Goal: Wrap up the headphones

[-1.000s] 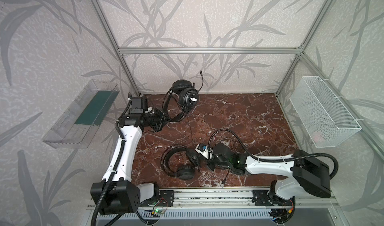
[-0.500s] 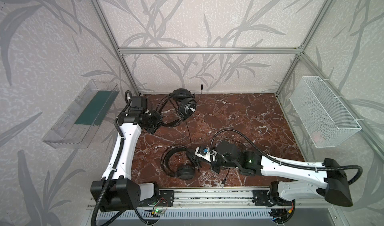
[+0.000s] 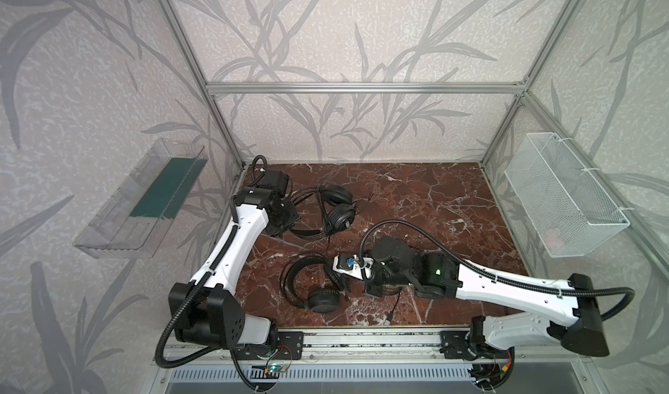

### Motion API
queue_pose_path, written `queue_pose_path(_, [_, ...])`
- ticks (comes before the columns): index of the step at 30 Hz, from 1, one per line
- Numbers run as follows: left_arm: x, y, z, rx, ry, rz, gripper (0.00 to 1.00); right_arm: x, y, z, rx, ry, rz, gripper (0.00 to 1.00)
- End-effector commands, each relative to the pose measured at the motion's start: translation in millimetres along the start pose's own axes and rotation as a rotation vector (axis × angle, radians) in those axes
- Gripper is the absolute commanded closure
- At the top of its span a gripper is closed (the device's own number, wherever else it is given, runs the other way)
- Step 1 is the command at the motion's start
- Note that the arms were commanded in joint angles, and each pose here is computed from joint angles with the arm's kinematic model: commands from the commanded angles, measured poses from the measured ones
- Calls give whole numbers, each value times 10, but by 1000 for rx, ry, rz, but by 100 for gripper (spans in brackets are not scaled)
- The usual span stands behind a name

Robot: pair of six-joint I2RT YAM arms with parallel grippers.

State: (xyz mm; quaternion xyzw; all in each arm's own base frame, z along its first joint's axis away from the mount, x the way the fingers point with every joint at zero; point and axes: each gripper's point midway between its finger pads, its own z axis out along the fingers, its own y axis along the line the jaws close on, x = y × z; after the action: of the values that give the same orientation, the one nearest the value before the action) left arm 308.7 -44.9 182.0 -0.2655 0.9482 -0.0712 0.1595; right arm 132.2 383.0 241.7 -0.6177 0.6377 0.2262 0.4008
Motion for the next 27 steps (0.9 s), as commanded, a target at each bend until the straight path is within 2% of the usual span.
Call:
queue_pose_path(1, [35, -32, 34, -27, -18, 84, 100, -150, -99, -101, 38, 32, -112, 100])
queue_pose_path(8, [304, 119, 234, -109, 22, 194, 100, -416, -351, -266, 139, 64, -256, 100])
queue_pose_path(16, [524, 130, 316, -72, 40, 261, 100, -643, -474, -255, 195, 56, -412, 100])
queue_pose_path(27, [579, -150, 128, 29, -16, 348, 100, -930, -775, -24, 344, 51, -561, 100])
